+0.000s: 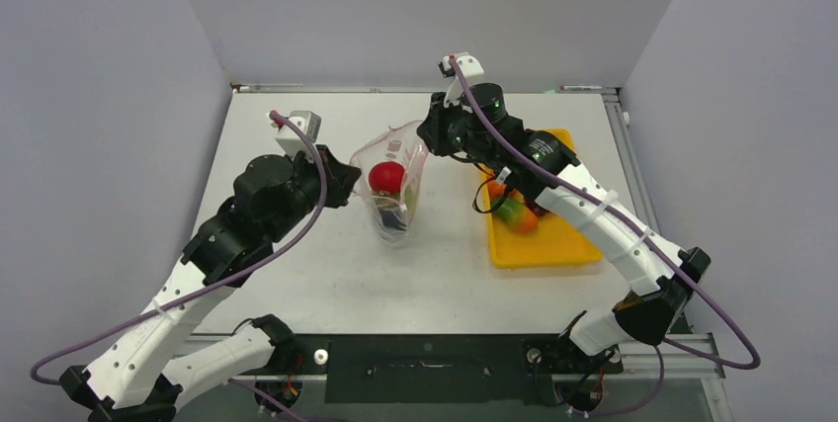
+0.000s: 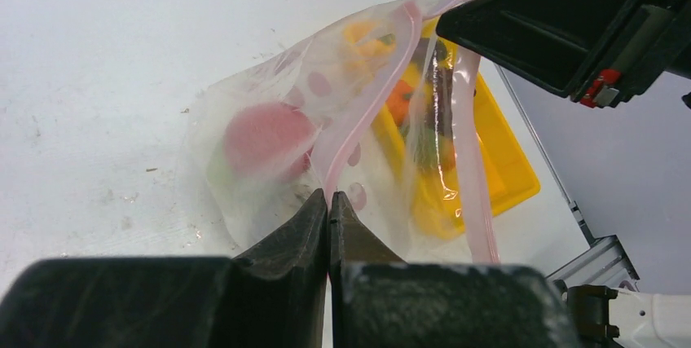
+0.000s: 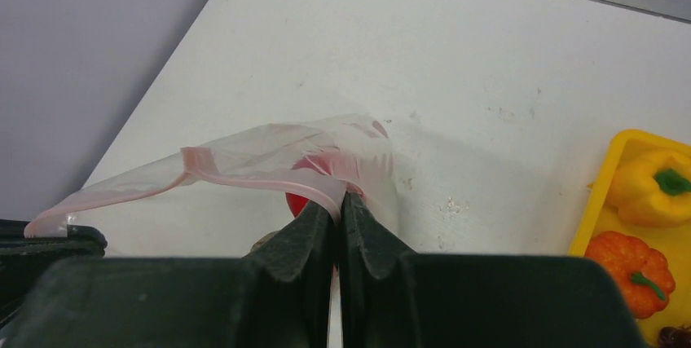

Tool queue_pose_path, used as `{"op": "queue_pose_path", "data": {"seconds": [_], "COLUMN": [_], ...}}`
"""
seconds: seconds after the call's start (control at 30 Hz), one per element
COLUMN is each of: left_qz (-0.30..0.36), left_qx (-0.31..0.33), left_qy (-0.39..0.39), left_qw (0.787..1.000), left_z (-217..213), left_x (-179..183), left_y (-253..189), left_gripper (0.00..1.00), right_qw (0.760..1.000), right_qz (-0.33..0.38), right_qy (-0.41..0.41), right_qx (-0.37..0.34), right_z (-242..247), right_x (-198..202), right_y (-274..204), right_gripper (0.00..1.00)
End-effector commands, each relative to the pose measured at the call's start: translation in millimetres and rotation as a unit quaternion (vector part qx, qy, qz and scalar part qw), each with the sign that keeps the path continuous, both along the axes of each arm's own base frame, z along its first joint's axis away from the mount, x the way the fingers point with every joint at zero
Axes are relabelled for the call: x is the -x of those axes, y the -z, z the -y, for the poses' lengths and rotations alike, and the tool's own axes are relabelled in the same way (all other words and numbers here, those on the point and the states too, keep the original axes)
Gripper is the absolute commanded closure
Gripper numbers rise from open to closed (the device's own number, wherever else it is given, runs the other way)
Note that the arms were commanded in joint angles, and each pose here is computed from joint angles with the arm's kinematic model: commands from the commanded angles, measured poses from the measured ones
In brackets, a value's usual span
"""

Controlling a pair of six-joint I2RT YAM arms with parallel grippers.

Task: Place the food in the zip-top bag and seal the zipper
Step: Adjust the zipper food storage bag at the center of the board.

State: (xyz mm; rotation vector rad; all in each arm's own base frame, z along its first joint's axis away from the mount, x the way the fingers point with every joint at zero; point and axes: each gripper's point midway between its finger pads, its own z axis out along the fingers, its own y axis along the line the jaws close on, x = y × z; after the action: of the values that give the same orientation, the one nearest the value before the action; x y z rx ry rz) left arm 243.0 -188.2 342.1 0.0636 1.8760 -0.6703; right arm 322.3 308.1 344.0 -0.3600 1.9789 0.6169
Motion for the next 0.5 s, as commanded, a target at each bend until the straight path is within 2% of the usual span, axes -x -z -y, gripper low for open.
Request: {"op": "queue_pose_path", "data": {"seconds": [0.0,0.2,0.27,0.33,0.47], "left_qz": [0.000,-0.072,-0.090,-0.089,-0.042], "left_qx": [-0.005,-0.020,-0.024,-0.024,-0.015], "left_qy": [-0.020,-0.025,-0.018,-0.017,-0.018], "left_qw": [1.000,0.997,0.995,0.996,0.999], "left_z": [-3.7,11.6,17.6,18.7,14.2], "left_x": [-7.6,-19.3,-20.6,-22.6,-24.6], "left_y": [10.4,97.7,113.5,111.2,64.1], "left_gripper": [1.00,1.00,1.00,1.00,1.00], "right_qw": [1.000,0.998,0.997,0.997,0.999], "right_qz": [0.014,-0.045,-0.056,-0.056,-0.023], "right_qy": [0.011,0.013,0.017,0.018,0.023], "right_qx": [-0.006,0.034,0.044,0.048,0.029], "right_z": [0.9,-5.6,-3.5,-2.2,-1.4], "right_x": [-4.1,-7.3,-8.2,-8.8,-10.8], "right_y": [-3.5,75.8,90.3,90.2,48.5], "right_gripper": [0.95,0.95,0.95,0.95,0.95]}}
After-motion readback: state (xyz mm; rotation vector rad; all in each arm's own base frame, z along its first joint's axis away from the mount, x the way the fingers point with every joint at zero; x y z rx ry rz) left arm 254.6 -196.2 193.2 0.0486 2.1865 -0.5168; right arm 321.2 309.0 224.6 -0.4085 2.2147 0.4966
